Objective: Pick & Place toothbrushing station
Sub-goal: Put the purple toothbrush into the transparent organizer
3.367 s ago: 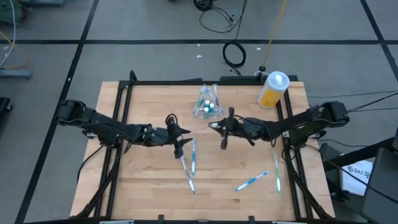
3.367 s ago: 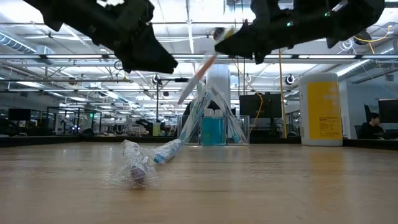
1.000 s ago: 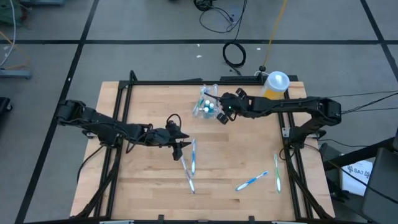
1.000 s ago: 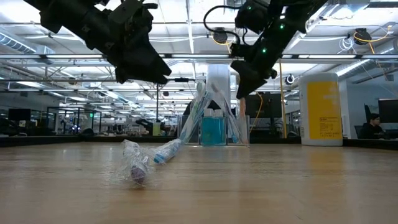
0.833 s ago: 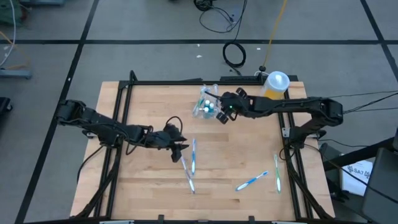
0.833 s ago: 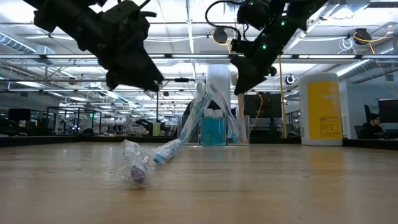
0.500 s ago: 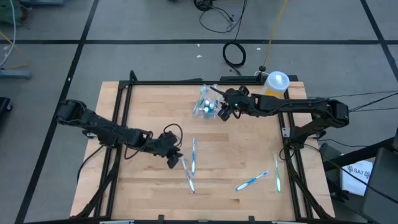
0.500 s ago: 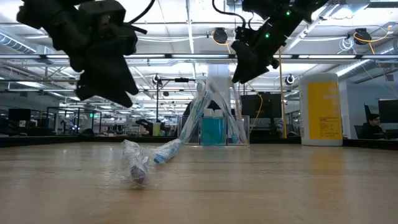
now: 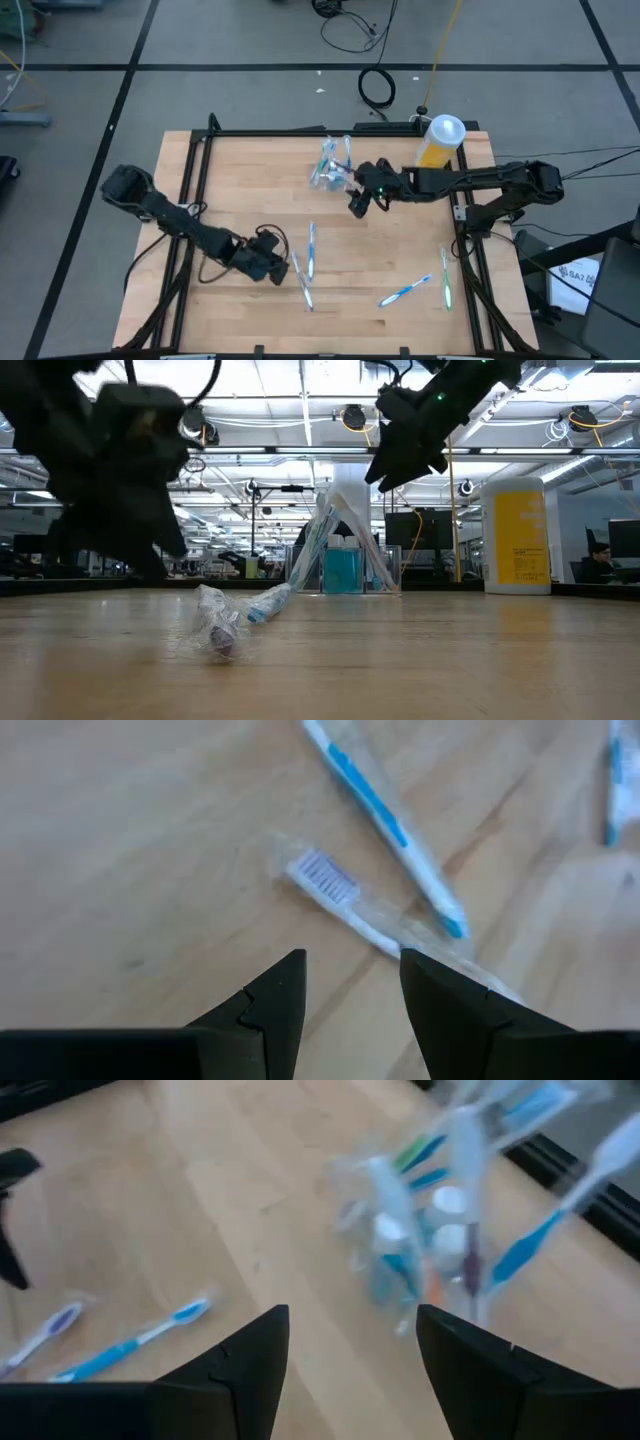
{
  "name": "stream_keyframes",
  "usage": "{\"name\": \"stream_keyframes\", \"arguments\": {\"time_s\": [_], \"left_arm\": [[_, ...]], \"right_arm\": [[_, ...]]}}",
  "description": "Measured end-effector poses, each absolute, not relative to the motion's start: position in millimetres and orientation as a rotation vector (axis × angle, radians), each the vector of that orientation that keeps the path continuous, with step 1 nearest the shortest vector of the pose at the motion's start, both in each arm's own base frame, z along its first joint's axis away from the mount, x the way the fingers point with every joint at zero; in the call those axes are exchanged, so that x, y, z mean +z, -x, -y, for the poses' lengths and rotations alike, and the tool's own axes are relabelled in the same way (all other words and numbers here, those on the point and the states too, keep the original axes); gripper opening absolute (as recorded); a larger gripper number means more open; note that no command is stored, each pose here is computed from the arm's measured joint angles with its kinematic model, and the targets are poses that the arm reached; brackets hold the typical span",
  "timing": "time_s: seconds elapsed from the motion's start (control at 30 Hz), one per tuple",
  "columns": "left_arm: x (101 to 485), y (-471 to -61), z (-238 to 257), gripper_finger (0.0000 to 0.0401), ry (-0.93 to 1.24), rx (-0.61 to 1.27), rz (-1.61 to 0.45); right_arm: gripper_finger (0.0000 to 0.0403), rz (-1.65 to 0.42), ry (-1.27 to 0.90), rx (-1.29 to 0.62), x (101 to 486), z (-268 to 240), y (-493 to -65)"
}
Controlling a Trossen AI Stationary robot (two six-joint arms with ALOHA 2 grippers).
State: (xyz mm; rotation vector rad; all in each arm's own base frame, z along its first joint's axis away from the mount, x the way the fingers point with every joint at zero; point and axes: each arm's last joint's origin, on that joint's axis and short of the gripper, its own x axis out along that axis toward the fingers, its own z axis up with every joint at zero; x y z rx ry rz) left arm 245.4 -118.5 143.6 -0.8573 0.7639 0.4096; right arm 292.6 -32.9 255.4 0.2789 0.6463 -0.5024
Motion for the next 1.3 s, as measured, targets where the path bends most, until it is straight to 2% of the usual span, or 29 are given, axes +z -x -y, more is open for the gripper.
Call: {"name": "stream_keyframes", "arguments": {"time_s": [0.27,0.4,0.63,0.9,1.0,1.3], "left_arm": [[108,-269,128,0.0168,0.944,0.404,-0.656],[100,-278,127,0.0168,0.968,0.392,-0.618],[94,-283,106,0.0168,0.853,0.444,-0.655],[93,-289,88,0.0163,0.768,0.348,-0.758],[92,-289,85,0.0139,0.746,0.326,-0.781],[91,-291,78,0.0023,0.727,0.306,-0.796]], "right_arm": [[0.0213,-0.524,-0.266,-0.372,227,-2,-292],[0.0213,-0.439,-0.274,-0.328,226,-10,-293],[0.0212,-0.346,-0.245,-0.301,235,-11,-298],[0.0212,-0.328,-0.218,-0.292,237,-11,-298],[0.0212,-0.327,-0.217,-0.291,237,-11,-298],[0.0212,-0.329,-0.216,-0.292,237,-11,-298]]}}
